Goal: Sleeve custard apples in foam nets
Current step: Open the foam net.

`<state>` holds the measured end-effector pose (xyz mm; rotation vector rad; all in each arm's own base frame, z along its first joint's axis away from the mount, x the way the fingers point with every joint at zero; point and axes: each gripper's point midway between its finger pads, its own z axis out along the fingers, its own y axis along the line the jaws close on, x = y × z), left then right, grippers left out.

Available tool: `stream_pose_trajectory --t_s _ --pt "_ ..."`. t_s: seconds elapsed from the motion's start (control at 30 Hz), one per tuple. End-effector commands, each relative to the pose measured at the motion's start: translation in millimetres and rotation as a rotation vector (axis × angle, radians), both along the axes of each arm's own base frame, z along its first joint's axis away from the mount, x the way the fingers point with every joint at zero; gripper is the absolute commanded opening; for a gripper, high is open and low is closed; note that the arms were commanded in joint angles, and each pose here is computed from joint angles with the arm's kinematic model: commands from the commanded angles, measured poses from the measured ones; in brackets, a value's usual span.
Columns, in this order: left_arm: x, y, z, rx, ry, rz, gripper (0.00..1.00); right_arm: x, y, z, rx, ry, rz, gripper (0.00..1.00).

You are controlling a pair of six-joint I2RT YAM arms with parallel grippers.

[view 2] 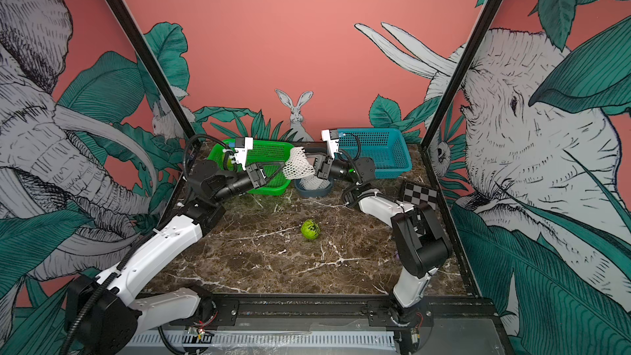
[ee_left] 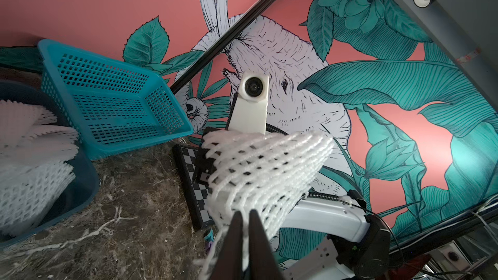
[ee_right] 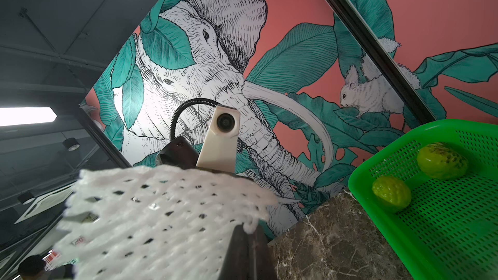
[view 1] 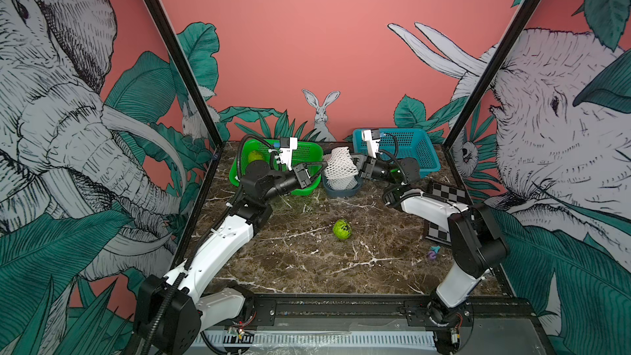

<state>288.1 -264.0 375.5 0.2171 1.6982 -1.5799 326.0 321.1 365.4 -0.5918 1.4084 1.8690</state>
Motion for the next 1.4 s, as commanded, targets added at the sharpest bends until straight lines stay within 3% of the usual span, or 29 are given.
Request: stream_pose_trajectory --t_s 0.0,0.1,0.13,0.23,0.3,0.47,0.57,0.7,0.8,0.87,0.93,1.07,1.37 --pt "-3.8 1.4 7.0 -0.023 -0.020 -0.016 0.00 -16.1 -8.2 25.7 0.046 -0.059 0.021 0.00" --pt "-2.0 -0.7 5.0 -0.033 -0.013 -0.026 0.04 -16.9 -7.9 26.0 0.046 -0.054 0.026 0.00" --pt "-1.1 -0.8 3.1 -0.031 -0.009 -0.024 0.16 -17.4 -8.1 26.4 0.046 -0.053 0.027 0.00" --pt "0.3 -4.1 -0.9 -0.038 0.002 -0.040 0.37 -18.2 -9.2 29.9 0.058 -0.054 0.026 0.00" --pt "0.5 -8.0 -2.5 -0.050 0.012 -0.063 0.46 -17.8 -10.3 32.9 0.069 -0.057 0.023 0.00" --pt "-2.7 -15.0 -1.4 -0.063 0.006 -0.092 0.62 -16.3 -9.9 36.2 0.078 -0.060 0.017 0.00" --pt "-3.6 -16.6 -1.0 -0.061 0.001 -0.094 0.65 -16.8 -8.5 37.5 0.079 -0.064 0.022 0.00" --pt "-3.3 -17.1 1.0 -0.062 -0.003 -0.097 0.58 -15.4 -7.3 35.8 0.077 -0.056 0.024 0.00" --pt "-3.8 -17.8 0.5 -0.066 0.001 -0.104 0.43 -14.0 -7.4 33.8 0.074 -0.056 0.018 0.00" --pt "-3.7 -17.1 -2.0 -0.063 0.008 -0.097 0.28 -13.9 -7.9 34.8 0.074 -0.060 0.015 0.00" --pt "-3.1 -15.0 -4.4 -0.057 0.011 -0.082 0.26 -12.6 -8.9 34.2 0.066 -0.061 0.007 0.00" --pt "-5.6 -11.4 -0.6 -0.038 -0.007 -0.069 0.02 -10.7 -11.3 29.9 0.038 -0.056 -0.005 0.00" --pt "0.9 -2.5 3.4 -0.098 -0.005 -0.046 0.00 -10.1 -17.1 18.1 0.007 -0.008 -0.016 0.00"
